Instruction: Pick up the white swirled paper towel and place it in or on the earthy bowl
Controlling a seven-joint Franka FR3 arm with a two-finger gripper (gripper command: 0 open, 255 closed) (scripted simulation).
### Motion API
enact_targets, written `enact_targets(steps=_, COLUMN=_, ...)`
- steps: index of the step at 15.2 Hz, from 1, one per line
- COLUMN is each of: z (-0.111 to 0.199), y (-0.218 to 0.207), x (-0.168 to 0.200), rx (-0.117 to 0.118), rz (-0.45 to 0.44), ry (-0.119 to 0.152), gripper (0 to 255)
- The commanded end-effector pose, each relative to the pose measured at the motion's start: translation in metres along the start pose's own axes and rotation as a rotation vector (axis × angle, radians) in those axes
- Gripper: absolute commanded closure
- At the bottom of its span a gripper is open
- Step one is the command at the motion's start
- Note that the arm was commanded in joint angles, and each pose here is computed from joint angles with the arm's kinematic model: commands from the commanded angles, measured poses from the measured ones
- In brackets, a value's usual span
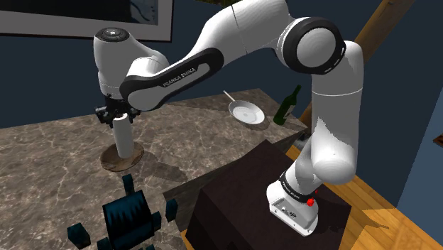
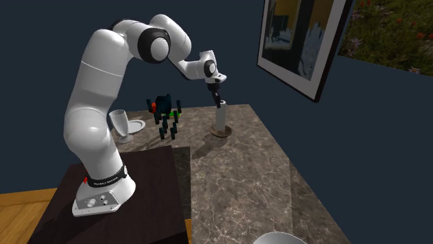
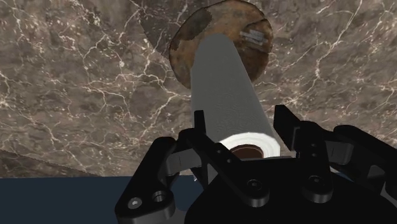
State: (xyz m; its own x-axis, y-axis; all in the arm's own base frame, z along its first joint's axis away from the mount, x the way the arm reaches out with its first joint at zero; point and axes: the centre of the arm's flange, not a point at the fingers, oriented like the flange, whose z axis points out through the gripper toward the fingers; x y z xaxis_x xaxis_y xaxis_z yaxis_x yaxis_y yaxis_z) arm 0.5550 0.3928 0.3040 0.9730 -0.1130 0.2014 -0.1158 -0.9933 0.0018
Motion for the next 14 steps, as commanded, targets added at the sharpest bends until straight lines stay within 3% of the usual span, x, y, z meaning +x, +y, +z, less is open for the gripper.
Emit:
enact_targets(steps=1, z=0.0135, y=0.0011, x=-0.0033, rx=0.000, rz=0.000, ry=0.000, gripper=255)
enact_targets(steps=9, z=0.0135, y=0.0011, x=-0.0033, rx=0.000, rz=0.000, ry=0.000, gripper=255)
enact_targets(steps=10, z=0.0135, y=0.0011, x=-0.0033, rx=0.000, rz=0.000, ry=0.000, gripper=0)
enact_targets(steps=14, z=0.0135, y=0.0011, x=-0.0033, rx=0.000, rz=0.000, ry=0.000, gripper=0)
